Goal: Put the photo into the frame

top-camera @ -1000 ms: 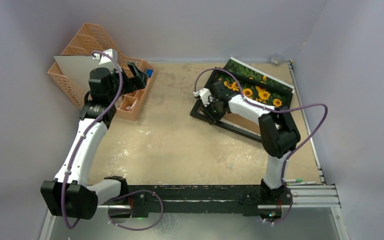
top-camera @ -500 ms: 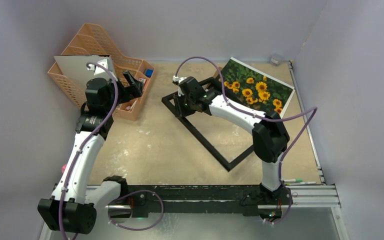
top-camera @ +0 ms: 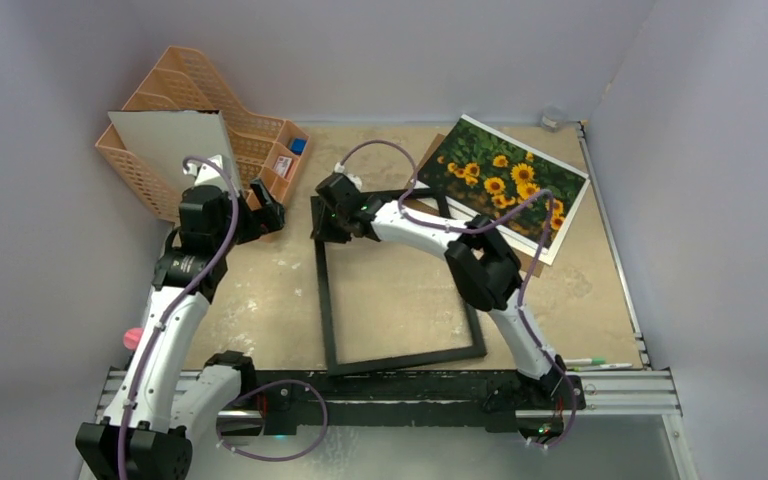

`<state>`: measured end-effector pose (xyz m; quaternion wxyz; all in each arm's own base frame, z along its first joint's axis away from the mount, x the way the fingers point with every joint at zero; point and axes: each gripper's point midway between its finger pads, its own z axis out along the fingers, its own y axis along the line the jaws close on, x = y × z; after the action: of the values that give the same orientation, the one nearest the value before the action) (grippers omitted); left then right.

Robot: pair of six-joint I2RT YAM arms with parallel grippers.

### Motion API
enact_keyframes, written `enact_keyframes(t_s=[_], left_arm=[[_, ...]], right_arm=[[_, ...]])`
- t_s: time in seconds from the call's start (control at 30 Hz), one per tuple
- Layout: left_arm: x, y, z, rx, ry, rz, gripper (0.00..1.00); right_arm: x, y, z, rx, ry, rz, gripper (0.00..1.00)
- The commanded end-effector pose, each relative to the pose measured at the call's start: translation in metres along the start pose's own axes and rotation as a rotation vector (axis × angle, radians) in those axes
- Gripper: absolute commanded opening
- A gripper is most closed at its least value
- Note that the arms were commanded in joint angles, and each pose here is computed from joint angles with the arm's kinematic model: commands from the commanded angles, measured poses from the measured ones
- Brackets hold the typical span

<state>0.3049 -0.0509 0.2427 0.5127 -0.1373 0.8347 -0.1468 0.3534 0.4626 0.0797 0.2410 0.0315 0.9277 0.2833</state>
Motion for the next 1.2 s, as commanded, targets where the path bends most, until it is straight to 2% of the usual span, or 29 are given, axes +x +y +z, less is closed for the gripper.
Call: enact_keyframes(t_s=[0.0, 0.17, 0.23, 0.37, 0.47, 0.6, 0.8, 0.87, 1.0, 1.17], left_arm=[[0.024, 0.01, -0.002, -0.033, 0.061, -0.028, 0.95], [0.044, 0.011, 0.003, -0.016, 0.112, -0.055, 0.95], [0.052, 0.013, 0.006, -0.019, 0.136, -0.06, 0.95], [0.065, 0.018, 0.012, -0.038, 0.177, -0.066, 0.96], [0.078, 0.024, 0.017, -0.062, 0.221, -0.081, 0.96], [0.107, 0.025, 0.026, -0.044, 0.309, -0.116, 0.96], [0.143, 0.028, 0.045, -0.043, 0.432, -0.124, 0.89], [0.153, 0.029, 0.051, -0.051, 0.471, -0.123, 0.85], [0.177, 0.039, 0.062, -0.111, 0.55, -0.12, 0.8], [0.193, 0.033, 0.076, -0.092, 0.592, -0.141, 0.79]], right_arm=[[-0.023, 0.051, 0.006, -0.081, -0.105, 0.127, 0.04], [-0.023, 0.064, 0.017, -0.142, -0.098, 0.097, 0.17], [-0.026, 0.069, 0.019, -0.162, -0.099, 0.075, 0.29], [-0.039, 0.082, 0.005, -0.222, -0.114, 0.029, 0.62], [-0.06, 0.078, -0.017, -0.225, -0.154, 0.001, 0.72], [-0.093, 0.035, -0.056, -0.175, -0.208, 0.003, 0.74], [-0.116, -0.084, -0.116, 0.08, -0.294, -0.023, 0.73], [-0.111, -0.113, -0.132, 0.138, -0.284, -0.057, 0.75], [-0.073, -0.172, -0.142, 0.279, -0.161, -0.088, 0.78], [-0.03, -0.212, -0.143, 0.353, -0.068, -0.074, 0.79]])
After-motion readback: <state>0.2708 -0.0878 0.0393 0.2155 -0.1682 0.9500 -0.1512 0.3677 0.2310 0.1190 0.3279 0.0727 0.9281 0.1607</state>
